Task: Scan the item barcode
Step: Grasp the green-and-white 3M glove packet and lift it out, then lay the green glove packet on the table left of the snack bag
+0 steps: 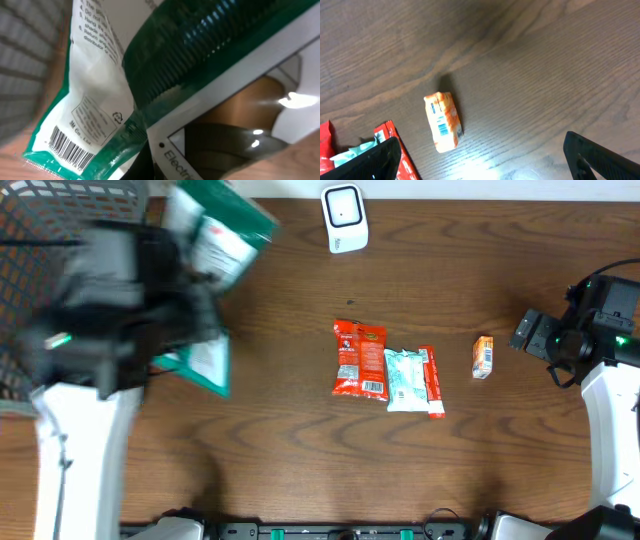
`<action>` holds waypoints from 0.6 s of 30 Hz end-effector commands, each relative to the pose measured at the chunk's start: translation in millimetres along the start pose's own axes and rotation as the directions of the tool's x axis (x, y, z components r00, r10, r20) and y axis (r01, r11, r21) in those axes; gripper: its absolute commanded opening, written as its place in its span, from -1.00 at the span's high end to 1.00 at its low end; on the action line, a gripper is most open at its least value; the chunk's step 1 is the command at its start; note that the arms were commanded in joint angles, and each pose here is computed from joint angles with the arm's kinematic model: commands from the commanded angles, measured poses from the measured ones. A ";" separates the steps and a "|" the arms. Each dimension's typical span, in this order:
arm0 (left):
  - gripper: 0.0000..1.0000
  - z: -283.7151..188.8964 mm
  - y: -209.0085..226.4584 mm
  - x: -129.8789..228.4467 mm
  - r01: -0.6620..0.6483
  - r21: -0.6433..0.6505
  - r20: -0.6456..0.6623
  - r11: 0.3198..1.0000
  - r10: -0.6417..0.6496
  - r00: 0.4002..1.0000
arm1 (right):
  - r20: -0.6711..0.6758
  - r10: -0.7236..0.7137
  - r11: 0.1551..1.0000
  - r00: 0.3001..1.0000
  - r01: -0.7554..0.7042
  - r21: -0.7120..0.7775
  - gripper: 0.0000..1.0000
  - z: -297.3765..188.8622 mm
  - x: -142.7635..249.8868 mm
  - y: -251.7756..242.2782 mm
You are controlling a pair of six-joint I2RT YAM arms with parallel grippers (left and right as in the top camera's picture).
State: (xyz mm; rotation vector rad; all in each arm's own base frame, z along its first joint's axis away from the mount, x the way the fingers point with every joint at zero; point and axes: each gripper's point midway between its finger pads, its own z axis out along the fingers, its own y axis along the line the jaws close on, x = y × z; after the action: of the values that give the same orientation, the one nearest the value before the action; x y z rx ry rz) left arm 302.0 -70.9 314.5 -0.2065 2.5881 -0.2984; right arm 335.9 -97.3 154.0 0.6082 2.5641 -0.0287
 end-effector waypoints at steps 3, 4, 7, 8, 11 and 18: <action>0.85 108.6 -24.7 68.6 0.008 -0.042 -0.203 0.999 -0.016 0.979 | 0.010 0.017 1.000 1.000 -0.017 0.002 -0.99 -2.5 -3.7 -1.0; 0.85 126.8 -27.6 78.7 0.008 -0.045 -0.222 0.999 -0.018 0.975 | 0.011 0.017 1.000 1.000 -0.017 0.002 -0.98 -2.5 -3.8 -1.0; 0.85 168.4 -29.4 103.1 0.012 -0.065 -0.271 0.998 -0.029 0.962 | 0.010 0.017 1.000 1.000 -0.017 0.002 -0.98 -2.5 -3.7 -1.0; 0.85 181.8 -28.1 111.1 0.013 -0.079 -0.291 0.997 -0.035 0.956 | 0.010 0.017 1.000 1.000 -0.017 0.002 -0.99 -2.5 -3.7 -1.0; 0.85 210.8 -22.1 125.7 0.017 -0.117 -0.338 0.993 -0.056 0.939 | 0.011 0.017 1.000 1.000 -0.017 0.002 -0.98 -2.5 -3.8 -1.0; 0.22 251.0 -24.6 138.1 0.044 -0.126 -0.387 0.991 -0.090 0.918 | 0.011 0.017 1.000 1.000 -0.017 0.002 -0.98 -2.5 -3.8 -0.9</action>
State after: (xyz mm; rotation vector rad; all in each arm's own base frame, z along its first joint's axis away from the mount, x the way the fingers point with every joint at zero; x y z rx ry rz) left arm 314.1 -161.0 46.8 -0.2540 2.9996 -0.2013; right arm 335.9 -97.3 154.0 0.6082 2.5641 -0.0287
